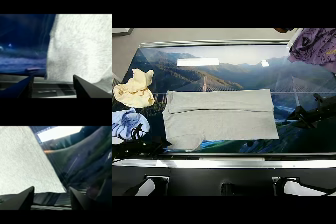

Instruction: Fold the clothes and pants, and hang the long-sleeved shirts on hangers.

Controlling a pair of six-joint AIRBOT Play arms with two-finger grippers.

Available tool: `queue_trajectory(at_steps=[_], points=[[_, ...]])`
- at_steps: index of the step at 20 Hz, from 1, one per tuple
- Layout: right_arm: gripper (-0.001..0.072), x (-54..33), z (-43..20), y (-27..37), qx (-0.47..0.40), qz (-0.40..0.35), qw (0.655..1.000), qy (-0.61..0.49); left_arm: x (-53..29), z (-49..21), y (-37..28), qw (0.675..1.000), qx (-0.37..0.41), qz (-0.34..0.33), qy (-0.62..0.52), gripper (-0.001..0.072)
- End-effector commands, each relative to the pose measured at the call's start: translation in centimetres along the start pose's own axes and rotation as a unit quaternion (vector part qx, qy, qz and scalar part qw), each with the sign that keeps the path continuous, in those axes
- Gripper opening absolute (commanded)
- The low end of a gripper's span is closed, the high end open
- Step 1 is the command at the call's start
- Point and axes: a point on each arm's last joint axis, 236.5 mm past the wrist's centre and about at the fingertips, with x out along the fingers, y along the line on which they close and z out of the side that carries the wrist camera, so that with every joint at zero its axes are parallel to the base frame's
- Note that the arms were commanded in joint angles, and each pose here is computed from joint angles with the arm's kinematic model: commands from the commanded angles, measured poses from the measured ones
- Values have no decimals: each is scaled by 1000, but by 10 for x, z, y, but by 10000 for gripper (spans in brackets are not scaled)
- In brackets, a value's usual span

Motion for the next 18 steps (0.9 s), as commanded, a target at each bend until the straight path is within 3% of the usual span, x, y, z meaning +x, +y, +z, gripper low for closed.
queue_trajectory(at_steps=[1, 2, 6, 7, 18], points=[[477, 0, 0, 0, 1, 1, 1000, -1, 6, 5, -7, 1000, -5, -24, -7, 516], [477, 0, 0, 0, 1, 1, 1000, -1, 8, 5, -10, 999, -10, -34, -4, 512], [477, 6, -6, -7, -8, -7, 1000, 9, 13, 1, -12, 999, -13, -45, 10, 54], [478, 11, -11, -9, -9, -7, 1000, 17, 13, 2, -13, 999, -14, -47, 9, 20], [478, 95, -74, -7, -45, -21, 994, 94, 11, -3, -21, 998, -17, -63, 20, 19]])
